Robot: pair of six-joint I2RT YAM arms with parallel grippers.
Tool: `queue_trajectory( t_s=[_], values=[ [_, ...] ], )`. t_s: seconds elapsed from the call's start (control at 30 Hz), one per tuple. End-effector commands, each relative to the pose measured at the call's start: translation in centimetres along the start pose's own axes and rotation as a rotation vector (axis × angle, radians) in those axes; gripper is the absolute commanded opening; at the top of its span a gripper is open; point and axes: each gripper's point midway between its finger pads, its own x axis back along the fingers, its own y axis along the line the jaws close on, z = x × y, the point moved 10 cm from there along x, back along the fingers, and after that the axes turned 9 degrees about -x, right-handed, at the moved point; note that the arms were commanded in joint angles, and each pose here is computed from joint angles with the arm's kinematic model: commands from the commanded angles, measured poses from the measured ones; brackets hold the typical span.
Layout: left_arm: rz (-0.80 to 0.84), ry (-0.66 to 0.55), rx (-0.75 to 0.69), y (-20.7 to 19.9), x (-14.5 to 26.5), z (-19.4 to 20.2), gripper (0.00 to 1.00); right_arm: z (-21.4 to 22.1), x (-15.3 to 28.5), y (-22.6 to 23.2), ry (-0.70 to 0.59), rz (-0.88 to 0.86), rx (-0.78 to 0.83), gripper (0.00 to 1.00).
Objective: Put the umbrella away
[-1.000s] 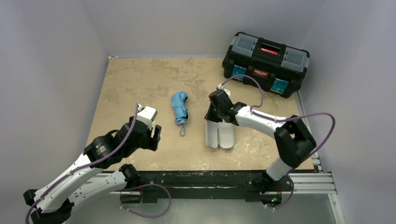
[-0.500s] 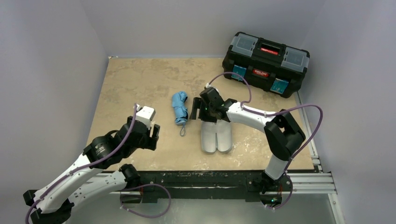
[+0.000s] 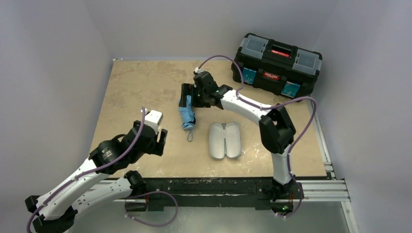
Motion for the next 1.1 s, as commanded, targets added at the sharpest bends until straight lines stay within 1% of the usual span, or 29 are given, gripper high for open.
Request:
queue_trajectory(
  t_s=[0.0,0.27,0.43,0.53,0.73,0.83,0.93,1.0,1.07],
  values=[
    [-0.014,-0.02,0.018,0.1,0.1,-0.4,0.71,-1.0,-2.3,-0.4,0.022,0.106,0.036,0.99],
    [-0.018,-0.018,0.018,0.1,0.1,-0.4,0.71,-0.9,-5.9,-1.5,0.082,0.18,0.056,0.98],
    [-0.016,-0.015,0.012,0.1,0.0,-0.4,0.71,-0.6,-7.4,-1.6,0.106,0.163,0.056,0.93],
    [-0.013,-0.013,0.011,0.0,0.0,-0.4,0.71,-0.2,-8.5,-2.0,0.125,0.163,0.052,0.87],
    [-0.02,-0.011,0.011,0.1,0.0,-0.4,0.71,0.7,-10.0,-2.7,0.166,0.161,0.042,0.65],
    [-0.024,-0.008,0.007,0.1,-0.1,-0.4,0.71,1.2,-10.1,-2.6,0.192,0.105,0.02,0.5],
    [-0.025,-0.001,0.004,0.0,-0.2,-0.3,0.71,1.1,-9.2,-2.3,0.176,0.071,0.013,0.32],
    [-0.024,0.0,0.004,0.0,-0.2,-0.4,0.71,0.5,-8.1,-1.7,0.165,0.02,0.012,0.29],
    [-0.019,0.004,0.001,-0.1,-0.3,-0.4,0.71,-0.6,-6.7,-1.0,0.15,-0.051,0.001,0.27]
  ],
)
